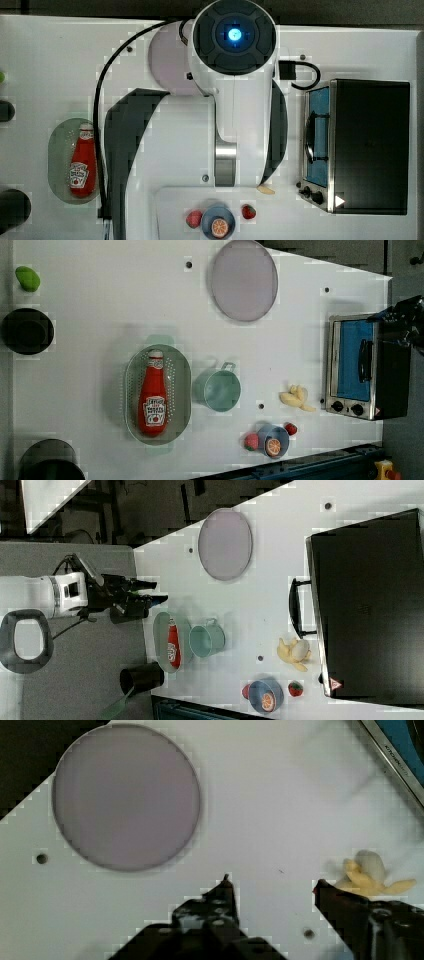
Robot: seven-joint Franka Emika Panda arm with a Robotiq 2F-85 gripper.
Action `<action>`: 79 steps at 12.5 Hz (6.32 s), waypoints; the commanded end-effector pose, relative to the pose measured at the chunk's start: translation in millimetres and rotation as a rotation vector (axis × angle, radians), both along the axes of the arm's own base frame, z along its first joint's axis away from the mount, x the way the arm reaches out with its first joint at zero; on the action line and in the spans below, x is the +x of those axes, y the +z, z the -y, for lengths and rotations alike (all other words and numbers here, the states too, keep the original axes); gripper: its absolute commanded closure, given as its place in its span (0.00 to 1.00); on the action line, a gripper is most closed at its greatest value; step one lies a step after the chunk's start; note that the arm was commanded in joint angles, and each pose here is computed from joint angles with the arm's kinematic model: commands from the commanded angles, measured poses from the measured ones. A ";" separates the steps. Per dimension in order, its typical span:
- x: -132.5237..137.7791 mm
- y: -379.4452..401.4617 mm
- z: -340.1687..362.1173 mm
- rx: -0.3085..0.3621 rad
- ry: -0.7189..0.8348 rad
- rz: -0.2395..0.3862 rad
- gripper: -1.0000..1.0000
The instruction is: Pick ketchup from strainer and place it on the table
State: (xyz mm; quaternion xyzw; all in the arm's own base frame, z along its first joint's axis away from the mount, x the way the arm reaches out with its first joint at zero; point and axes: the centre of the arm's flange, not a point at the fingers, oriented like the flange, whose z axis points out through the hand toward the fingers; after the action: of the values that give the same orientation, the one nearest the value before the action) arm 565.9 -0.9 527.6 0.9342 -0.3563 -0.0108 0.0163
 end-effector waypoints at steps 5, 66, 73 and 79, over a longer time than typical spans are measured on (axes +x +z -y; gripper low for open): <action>-91.9 80.4 -36.8 0.021 -0.062 0.021 0.00; -0.2 -71.3 -207.9 0.152 0.493 -0.077 0.43; 20.9 -83.2 -66.1 0.036 0.602 -0.146 0.43; -0.1 -177.3 5.7 0.067 0.562 -0.152 0.43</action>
State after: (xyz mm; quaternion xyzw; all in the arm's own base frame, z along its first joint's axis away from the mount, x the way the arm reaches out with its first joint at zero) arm 570.8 -8.8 350.4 0.9885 -0.1135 -0.0986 0.0154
